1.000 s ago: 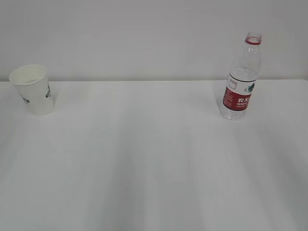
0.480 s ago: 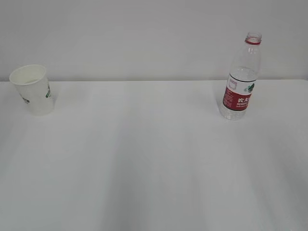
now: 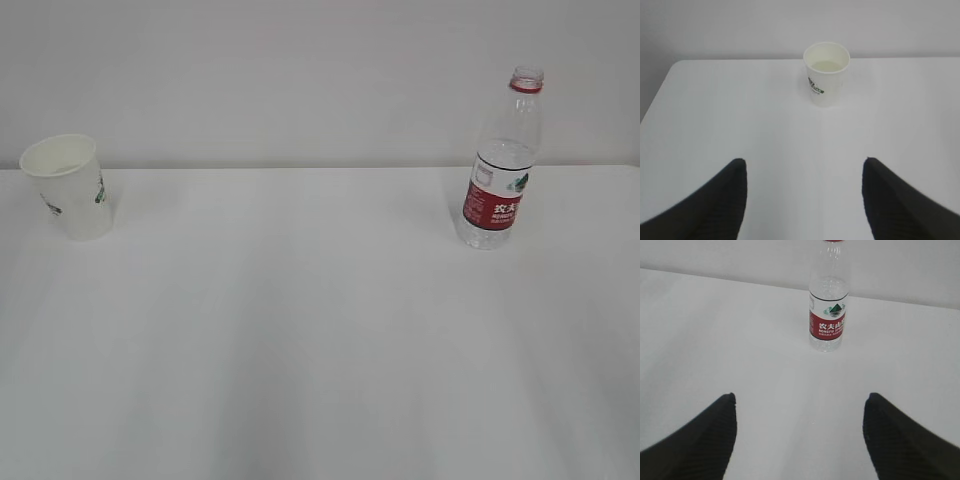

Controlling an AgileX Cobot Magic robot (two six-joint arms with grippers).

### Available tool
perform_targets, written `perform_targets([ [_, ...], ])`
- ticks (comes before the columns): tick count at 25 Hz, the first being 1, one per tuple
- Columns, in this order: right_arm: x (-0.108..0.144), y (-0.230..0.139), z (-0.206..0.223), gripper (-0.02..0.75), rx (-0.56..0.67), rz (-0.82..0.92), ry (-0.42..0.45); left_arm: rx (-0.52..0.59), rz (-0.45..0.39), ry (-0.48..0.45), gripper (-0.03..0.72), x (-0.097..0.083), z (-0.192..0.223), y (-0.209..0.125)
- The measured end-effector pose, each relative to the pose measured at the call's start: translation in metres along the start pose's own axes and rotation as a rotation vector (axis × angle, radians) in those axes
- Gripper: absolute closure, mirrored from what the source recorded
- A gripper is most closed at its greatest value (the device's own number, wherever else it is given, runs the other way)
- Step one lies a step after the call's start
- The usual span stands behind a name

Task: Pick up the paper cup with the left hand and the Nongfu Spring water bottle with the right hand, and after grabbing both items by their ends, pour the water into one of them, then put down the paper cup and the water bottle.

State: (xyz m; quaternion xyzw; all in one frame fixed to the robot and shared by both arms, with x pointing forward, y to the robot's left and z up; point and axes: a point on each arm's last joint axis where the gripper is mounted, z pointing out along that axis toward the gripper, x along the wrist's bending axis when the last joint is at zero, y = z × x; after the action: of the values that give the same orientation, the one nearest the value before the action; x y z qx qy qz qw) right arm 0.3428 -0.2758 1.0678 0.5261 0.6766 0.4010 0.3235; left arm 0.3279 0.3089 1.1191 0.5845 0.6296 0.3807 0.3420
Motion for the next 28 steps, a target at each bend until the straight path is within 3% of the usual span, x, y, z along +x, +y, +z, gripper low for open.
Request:
perform_targets([
  [14,0.001,-0.008,0.0,0.145,0.089,0.004,0.012,0.12,-0.005,-0.049,0.181,-0.005,0.0,-0.011],
  [20,0.001,-0.015,0.0,0.145,0.119,-0.002,0.012,0.182,-0.022,-0.074,0.183,-0.007,0.004,-0.037],
  [28,0.002,-0.023,-0.002,0.145,0.165,-0.002,0.017,0.103,-0.037,-0.096,0.183,-0.007,-0.017,-0.053],
])
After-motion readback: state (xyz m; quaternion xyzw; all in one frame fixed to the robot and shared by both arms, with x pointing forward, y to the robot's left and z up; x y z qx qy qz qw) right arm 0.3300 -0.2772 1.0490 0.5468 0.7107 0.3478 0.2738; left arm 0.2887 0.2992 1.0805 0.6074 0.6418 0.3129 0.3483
